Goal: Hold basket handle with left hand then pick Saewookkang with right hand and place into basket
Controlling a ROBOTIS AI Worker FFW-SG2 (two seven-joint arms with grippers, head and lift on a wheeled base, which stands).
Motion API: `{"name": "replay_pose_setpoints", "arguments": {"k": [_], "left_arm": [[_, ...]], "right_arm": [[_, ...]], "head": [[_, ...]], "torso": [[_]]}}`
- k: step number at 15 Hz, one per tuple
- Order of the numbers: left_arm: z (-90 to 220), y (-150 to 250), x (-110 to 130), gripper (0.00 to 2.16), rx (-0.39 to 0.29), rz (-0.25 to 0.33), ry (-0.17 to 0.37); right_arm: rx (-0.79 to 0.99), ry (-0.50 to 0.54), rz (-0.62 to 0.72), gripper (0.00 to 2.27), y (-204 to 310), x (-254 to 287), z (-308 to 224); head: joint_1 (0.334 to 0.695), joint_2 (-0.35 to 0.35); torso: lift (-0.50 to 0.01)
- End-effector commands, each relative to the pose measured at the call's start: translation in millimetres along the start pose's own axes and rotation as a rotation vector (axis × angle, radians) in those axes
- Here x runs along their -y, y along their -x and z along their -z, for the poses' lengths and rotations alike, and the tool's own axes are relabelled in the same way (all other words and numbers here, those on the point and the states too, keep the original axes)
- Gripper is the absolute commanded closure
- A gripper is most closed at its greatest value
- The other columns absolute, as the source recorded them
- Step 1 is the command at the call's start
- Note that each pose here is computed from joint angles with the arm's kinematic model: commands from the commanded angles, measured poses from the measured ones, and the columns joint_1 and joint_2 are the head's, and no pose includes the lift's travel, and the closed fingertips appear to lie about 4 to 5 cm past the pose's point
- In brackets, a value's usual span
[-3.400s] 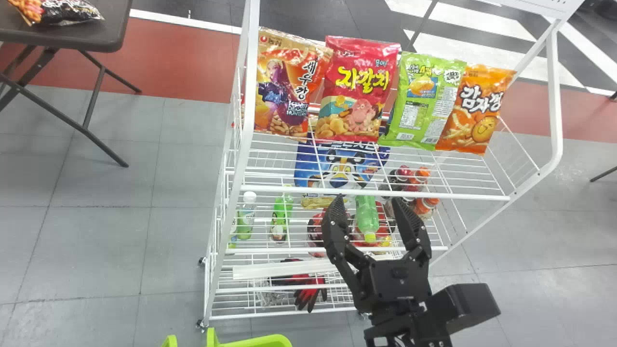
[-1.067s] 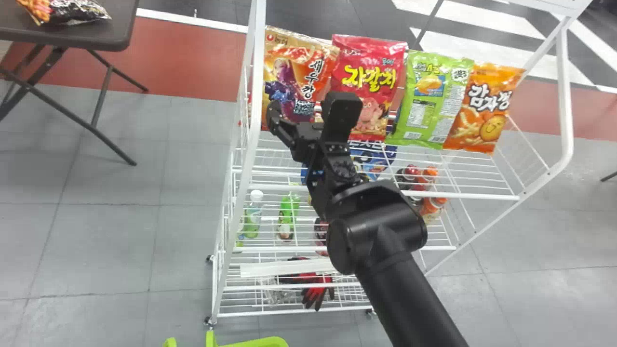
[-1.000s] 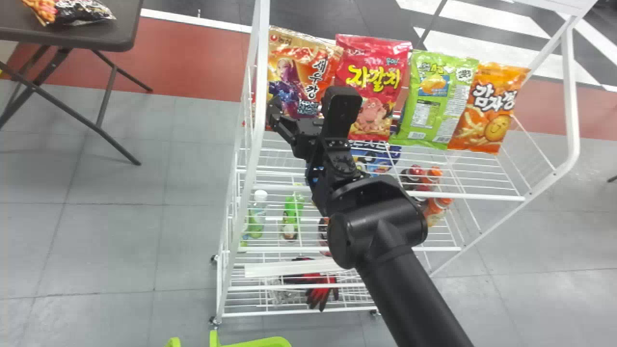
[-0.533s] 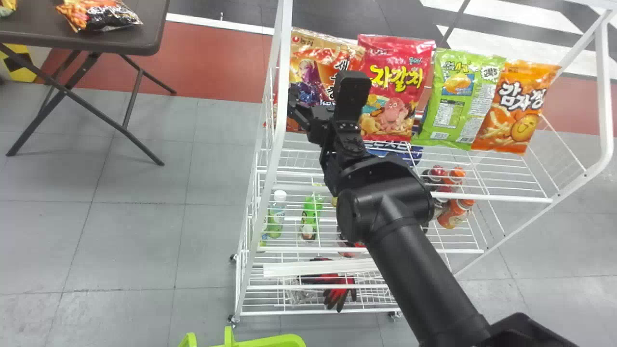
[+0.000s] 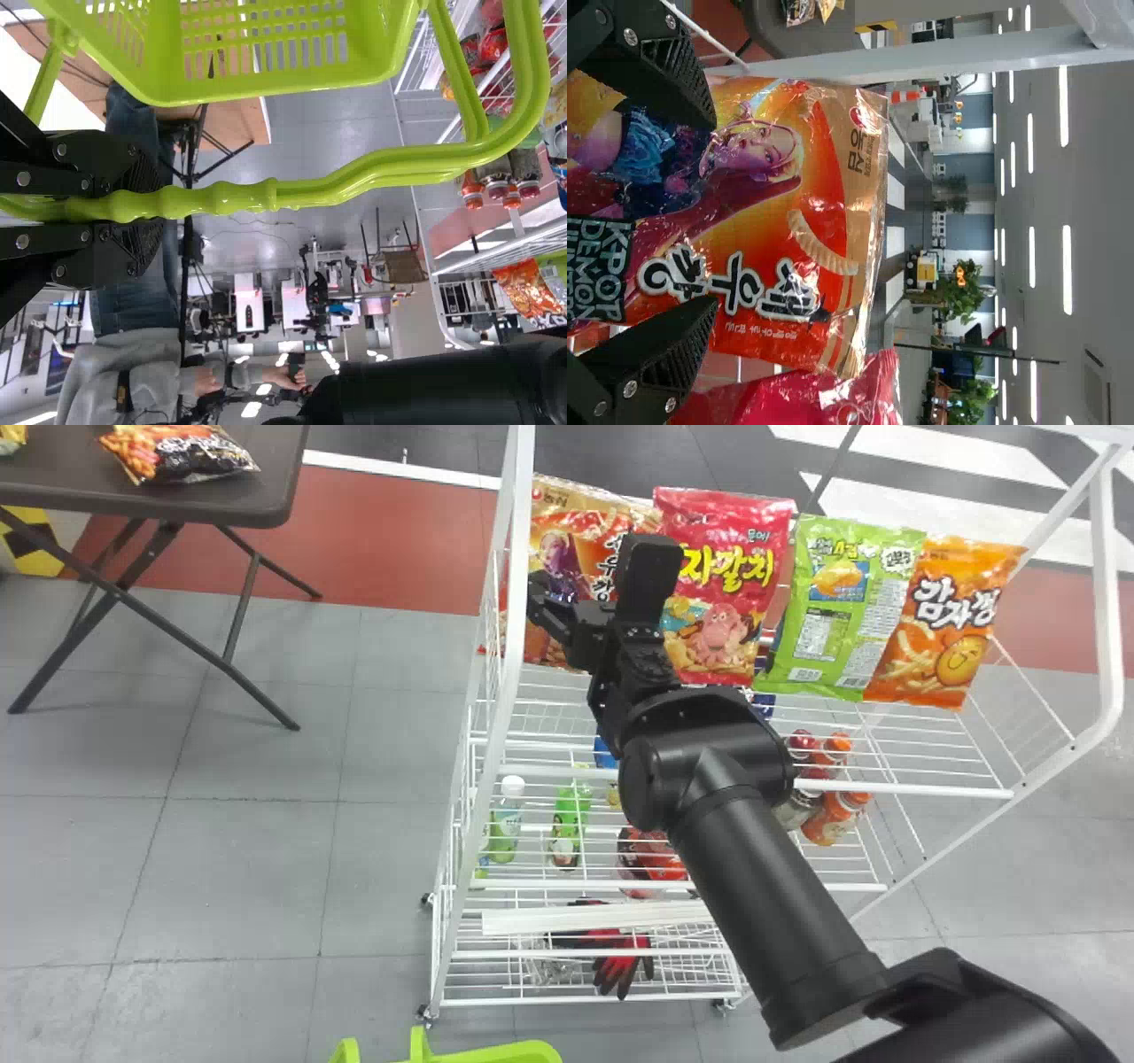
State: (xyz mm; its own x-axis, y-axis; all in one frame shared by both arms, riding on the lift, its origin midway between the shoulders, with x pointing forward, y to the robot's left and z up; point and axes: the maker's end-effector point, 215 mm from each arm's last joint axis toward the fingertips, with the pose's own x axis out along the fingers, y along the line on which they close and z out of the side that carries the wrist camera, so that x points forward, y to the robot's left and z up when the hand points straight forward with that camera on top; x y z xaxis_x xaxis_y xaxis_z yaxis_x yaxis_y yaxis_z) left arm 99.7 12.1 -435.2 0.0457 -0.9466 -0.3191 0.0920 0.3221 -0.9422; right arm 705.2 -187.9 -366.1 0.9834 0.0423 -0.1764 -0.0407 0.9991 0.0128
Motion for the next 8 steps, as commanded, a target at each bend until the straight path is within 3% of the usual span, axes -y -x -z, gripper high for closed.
{"name": "replay_pose_setpoints", "arguments": {"k": [1, 5, 7, 8], "left_arm": [[-3, -1, -1, 1.82, 0.009, 0.007, -0.003], [-4, -4, -6, 1.82, 0.019, 0.019, 0.007], [-4, -4, -10, 1.82, 0.02, 0.018, 0.014], [-2, -4, -11, 1.82, 0.017, 0.017, 0.018]], "right_arm": [[-0.038, -0.002, -0.006, 0.15, -7, -4, 10], [-0.078, 0.007, -0.012, 0.21, -14, 0, 21], [-0.106, -0.006, -0.03, 0.45, -17, 0, 25], [-0.135, -0.005, -0.025, 0.71, -18, 4, 29]], "head": [[0.695, -0.246], [0.695, -0.236], [0.695, -0.237], [0.695, -0.236]], "torso": [[-0.019], [-0.019], [-0.019], [-0.019]]}}
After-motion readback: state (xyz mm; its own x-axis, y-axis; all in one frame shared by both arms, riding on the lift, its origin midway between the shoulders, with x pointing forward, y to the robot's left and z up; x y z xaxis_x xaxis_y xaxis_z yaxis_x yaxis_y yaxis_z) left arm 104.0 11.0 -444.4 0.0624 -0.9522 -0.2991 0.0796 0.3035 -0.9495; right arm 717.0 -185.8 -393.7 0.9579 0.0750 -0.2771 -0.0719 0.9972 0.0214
